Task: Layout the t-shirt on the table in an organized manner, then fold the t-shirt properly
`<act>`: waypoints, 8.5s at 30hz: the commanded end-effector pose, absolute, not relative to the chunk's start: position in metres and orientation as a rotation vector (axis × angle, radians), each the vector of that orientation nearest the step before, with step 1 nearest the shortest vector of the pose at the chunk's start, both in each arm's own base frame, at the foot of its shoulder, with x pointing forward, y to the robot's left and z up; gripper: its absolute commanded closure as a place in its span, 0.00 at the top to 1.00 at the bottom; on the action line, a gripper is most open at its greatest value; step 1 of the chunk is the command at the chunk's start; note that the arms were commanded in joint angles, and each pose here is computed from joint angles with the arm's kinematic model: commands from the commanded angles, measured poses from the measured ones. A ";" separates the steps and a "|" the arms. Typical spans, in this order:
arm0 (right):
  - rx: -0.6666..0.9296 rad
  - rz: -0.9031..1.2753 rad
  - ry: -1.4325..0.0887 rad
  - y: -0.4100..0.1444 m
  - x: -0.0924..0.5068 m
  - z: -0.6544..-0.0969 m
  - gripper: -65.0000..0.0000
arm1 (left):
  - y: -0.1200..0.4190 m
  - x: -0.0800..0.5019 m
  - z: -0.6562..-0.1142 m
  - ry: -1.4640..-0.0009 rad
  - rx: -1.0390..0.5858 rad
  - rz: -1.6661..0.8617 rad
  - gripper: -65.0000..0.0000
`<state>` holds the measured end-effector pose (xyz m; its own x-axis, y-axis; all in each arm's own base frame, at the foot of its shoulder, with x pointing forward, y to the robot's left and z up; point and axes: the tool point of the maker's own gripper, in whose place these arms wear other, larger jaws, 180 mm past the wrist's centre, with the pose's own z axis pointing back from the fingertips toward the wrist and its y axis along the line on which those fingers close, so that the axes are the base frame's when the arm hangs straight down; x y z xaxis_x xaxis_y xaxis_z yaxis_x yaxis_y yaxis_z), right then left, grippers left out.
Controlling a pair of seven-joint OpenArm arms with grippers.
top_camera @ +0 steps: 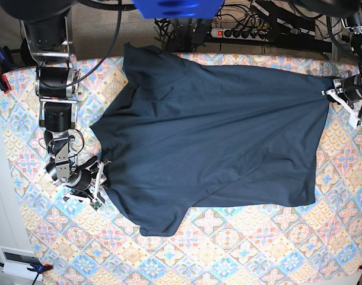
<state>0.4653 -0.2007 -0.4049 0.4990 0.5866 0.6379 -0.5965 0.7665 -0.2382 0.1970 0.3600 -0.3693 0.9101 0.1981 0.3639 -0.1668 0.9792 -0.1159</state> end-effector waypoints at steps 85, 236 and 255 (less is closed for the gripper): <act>-0.259 0.556 -0.783 -0.296 0.289 -0.361 0.38 | 0.242 0.437 -0.328 -0.718 -0.270 0.109 0.72; -0.138 0.531 -0.649 -0.263 0.228 -0.384 0.40 | 0.298 0.164 -0.425 -0.459 -0.300 0.424 0.34; -0.036 0.503 -0.636 -0.246 0.207 -0.390 0.40 | 0.282 0.155 -0.400 -0.507 -0.323 0.265 0.00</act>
<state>0.2001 -0.2419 -0.3986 0.7072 0.4510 0.5445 -0.4400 0.8836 -0.1604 0.1490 0.2753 -0.4081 0.8529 0.3332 0.4019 -0.1789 0.9098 -0.3745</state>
